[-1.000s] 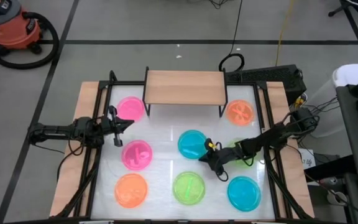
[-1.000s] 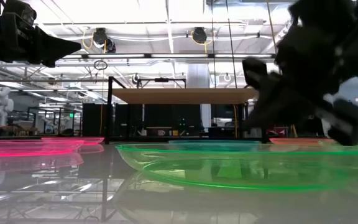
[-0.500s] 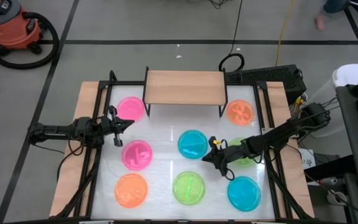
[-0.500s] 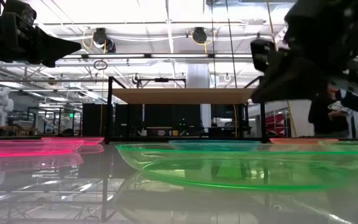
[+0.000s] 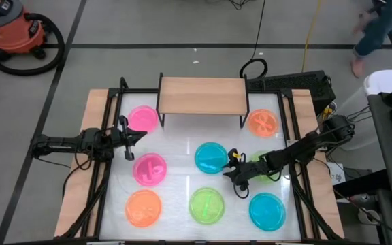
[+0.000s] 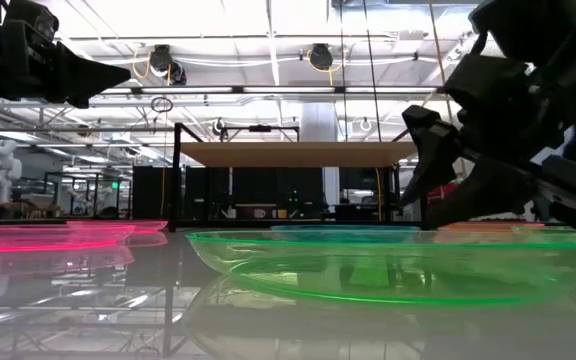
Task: Place and stack plates onto a shelf
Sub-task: Put the top blue plate on the shelf
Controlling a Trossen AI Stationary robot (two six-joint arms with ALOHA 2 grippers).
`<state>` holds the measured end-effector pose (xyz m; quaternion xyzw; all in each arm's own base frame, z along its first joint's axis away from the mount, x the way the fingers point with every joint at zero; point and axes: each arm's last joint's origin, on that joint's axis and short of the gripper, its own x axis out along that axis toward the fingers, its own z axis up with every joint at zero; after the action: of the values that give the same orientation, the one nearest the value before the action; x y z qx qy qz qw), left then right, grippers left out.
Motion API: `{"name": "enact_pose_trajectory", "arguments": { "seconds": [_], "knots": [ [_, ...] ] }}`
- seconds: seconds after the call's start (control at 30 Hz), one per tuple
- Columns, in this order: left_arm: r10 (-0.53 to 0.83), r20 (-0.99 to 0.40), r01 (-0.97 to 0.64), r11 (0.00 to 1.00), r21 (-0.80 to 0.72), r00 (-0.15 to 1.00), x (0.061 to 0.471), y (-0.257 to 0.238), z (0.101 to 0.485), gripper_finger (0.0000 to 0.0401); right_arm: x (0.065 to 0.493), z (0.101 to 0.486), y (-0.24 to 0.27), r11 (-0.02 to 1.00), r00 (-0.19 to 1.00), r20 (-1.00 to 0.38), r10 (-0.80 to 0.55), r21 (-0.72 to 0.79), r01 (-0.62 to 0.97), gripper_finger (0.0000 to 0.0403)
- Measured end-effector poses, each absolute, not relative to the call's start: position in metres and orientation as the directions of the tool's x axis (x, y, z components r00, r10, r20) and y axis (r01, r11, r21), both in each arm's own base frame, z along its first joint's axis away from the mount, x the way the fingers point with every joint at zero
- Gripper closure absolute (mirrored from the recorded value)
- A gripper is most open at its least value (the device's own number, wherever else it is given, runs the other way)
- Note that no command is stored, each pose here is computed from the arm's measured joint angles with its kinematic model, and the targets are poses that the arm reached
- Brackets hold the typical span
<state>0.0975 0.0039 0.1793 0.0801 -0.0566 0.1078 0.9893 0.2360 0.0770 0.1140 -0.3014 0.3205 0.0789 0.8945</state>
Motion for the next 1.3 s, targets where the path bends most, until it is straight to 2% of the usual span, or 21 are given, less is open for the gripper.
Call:
{"name": "enact_pose_trajectory", "arguments": {
  "seconds": [0.3,0.47,1.3],
  "knots": [
    [0.204,0.129,-0.223,0.964,0.146,0.97,0.097,0.004,0.179,0.0397,0.237,0.113,0.071,0.827,0.772,-0.631,-0.084,-0.476,-0.299,0.0276],
    [0.204,0.129,-0.222,0.964,0.146,0.97,0.097,0.004,0.179,0.0397,0.236,0.112,0.072,0.838,0.763,-0.645,-0.041,-0.438,-0.325,0.0277],
    [0.204,0.129,-0.222,0.964,0.146,0.97,0.098,0.004,0.179,0.0397,0.236,0.11,0.066,0.855,0.745,-0.664,-0.064,-0.421,-0.302,0.0277]
  ]
}}
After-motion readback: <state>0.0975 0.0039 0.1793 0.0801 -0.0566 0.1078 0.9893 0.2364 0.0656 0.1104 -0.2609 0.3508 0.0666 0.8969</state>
